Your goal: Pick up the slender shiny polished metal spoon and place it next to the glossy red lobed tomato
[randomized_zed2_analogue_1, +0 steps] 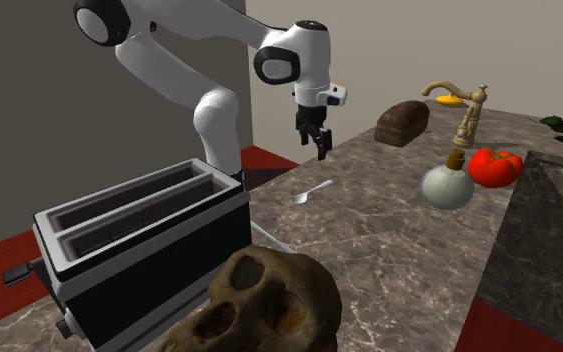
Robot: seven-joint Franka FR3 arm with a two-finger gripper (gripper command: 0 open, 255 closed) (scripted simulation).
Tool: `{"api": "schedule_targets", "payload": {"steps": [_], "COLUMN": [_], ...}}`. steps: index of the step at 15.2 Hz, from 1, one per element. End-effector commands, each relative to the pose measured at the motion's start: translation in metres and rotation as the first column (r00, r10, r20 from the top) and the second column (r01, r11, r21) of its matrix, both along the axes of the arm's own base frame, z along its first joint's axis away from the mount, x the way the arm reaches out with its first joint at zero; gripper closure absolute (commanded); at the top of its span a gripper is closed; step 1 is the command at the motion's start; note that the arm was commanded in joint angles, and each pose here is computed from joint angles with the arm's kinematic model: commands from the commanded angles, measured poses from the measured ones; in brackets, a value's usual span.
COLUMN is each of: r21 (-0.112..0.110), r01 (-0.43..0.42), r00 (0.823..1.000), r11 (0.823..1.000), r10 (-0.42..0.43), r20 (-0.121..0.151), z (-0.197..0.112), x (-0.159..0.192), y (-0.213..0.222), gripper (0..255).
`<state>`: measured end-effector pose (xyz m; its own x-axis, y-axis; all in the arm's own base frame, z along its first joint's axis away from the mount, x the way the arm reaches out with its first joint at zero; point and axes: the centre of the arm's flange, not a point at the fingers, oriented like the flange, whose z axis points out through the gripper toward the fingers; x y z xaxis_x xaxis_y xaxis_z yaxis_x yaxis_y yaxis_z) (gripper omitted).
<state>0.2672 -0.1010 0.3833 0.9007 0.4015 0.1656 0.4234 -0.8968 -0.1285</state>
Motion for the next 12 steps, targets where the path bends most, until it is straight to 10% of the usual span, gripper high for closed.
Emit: {"api": "schedule_targets", "payload": {"steps": [1, 12], "r21": [0.006, 0.018], "r01": [-0.043, -0.119], "r00": [0.999, 0.991], "r11": [0.999, 0.993], "r10": [0.043, 0.118], "r20": [0.022, 0.055], "z": [-0.025, -0.108], "x": [-0.001, 0.007], "y": [-0.014, -0.027], "gripper": [0, 0]}}
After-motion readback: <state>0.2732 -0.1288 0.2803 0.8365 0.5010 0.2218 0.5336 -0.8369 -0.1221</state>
